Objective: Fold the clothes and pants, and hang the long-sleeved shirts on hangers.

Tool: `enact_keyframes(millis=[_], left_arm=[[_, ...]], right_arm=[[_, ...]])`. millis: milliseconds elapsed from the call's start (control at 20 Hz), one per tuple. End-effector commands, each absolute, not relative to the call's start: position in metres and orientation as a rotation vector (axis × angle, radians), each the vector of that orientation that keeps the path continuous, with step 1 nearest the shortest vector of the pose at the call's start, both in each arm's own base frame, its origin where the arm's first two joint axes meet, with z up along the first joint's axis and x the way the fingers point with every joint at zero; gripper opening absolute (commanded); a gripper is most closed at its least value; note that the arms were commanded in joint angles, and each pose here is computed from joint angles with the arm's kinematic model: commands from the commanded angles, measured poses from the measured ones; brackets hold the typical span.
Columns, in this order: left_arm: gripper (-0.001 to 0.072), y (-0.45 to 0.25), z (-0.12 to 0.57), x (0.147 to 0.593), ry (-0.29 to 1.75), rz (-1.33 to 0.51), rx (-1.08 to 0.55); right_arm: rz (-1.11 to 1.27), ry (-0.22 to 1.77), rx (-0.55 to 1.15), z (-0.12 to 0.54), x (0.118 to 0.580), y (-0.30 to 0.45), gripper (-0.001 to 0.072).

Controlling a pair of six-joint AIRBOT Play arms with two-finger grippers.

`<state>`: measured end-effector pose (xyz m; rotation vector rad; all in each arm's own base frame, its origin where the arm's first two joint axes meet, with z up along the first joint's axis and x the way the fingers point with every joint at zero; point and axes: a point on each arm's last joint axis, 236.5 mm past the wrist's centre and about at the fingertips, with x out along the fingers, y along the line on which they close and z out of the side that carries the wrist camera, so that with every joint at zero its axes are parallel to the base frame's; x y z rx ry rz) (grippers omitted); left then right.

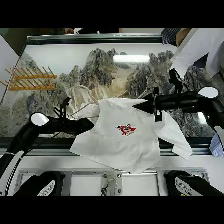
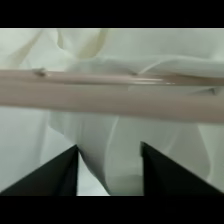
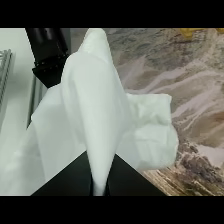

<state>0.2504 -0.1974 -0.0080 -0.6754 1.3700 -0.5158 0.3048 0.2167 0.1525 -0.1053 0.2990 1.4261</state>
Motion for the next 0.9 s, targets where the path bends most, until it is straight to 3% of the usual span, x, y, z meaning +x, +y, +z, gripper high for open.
enact_keyframes(millis=[0, 50, 100, 850], left_arm=[[0.0229, -0.205, -0.019, 0.252, 1.401, -0.512, -0.658], [0.0165, -0.201, -0.02, 0.254, 1.401, -0.501, -0.663], [0.0012, -0.195, -0.02, 0.256, 1.395, -0.488, -0.66], [0.0014, -0.174, -0.009, 0.28, 1.273, -0.425, -0.657]], right_arm=[[1.425, 0.317, -0.083, 0.156, 0.302, 0.217, 0.0017], [1.413, 0.321, -0.08, 0.16, 0.301, 0.217, 0.0017], [1.404, 0.315, -0.083, 0.165, 0.299, 0.216, 0.0016], [1.272, 0.278, -0.021, 0.236, 0.265, 0.215, 0.0014]])
